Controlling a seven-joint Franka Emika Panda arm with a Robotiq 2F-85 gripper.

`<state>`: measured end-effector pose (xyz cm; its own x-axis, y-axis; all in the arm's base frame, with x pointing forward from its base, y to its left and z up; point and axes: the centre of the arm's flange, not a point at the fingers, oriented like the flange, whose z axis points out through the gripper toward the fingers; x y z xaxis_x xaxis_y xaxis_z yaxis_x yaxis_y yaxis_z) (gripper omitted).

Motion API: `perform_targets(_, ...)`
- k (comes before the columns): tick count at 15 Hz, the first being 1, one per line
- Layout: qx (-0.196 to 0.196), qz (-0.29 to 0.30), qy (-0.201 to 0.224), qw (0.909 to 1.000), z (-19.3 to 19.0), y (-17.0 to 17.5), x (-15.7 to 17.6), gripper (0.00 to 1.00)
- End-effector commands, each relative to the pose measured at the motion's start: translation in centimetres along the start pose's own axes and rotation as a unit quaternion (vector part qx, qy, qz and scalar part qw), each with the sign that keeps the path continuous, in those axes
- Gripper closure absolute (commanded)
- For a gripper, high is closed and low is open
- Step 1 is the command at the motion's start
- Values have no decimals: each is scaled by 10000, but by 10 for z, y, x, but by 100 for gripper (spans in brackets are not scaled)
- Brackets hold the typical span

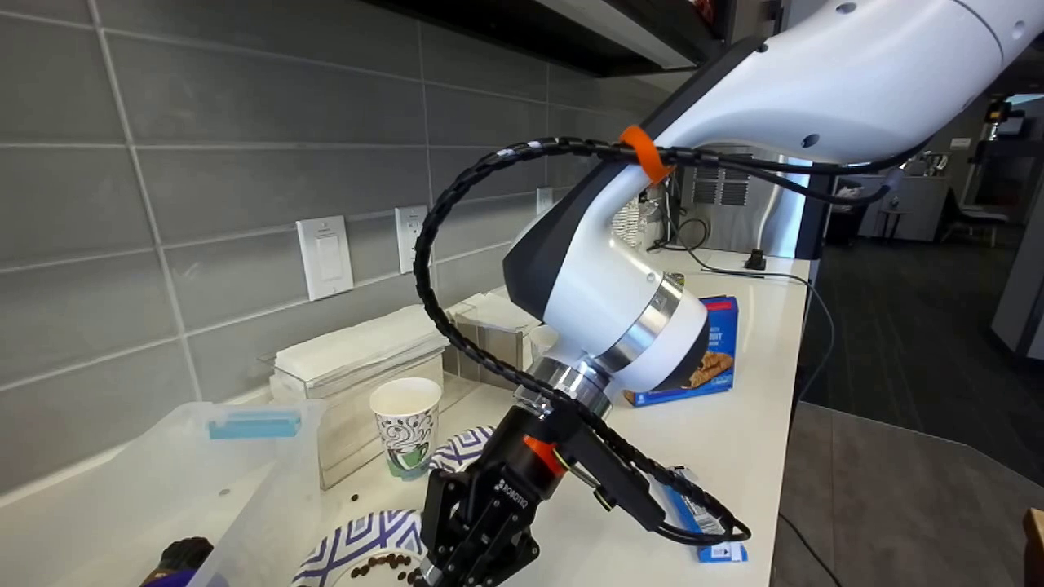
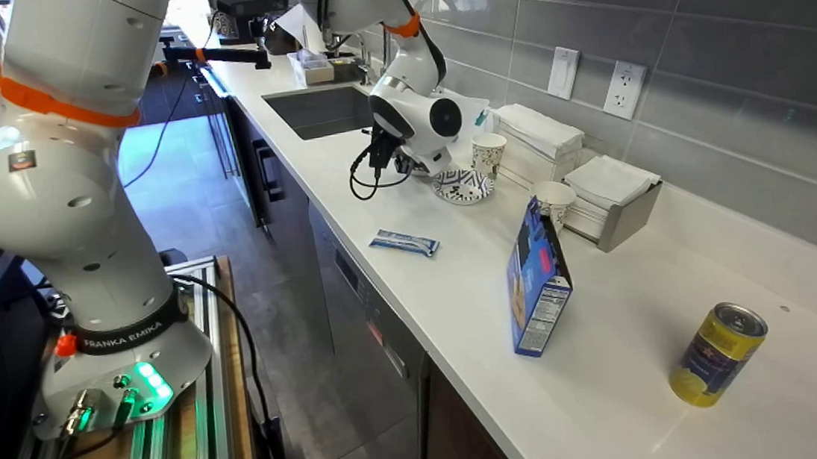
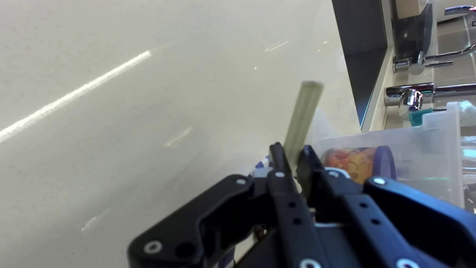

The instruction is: Use the white spoon to place some contents from the bowl on the left into the bowl on the right.

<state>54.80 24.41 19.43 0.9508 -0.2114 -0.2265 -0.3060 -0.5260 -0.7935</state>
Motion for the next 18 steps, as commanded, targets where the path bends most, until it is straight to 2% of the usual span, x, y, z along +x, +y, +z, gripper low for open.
perform_targets(1, -98, -99, 49, 9999, 3, 3, 2, 97)
perform_targets(7, -507, -492, 63, 9975, 7, 2, 0, 97)
perform_targets(12, -908, -1065, 151, 9900, 9, -10, -2, 97)
perform_targets(18, -1240, -1458, 316, 9810, 7, -17, -1, 97)
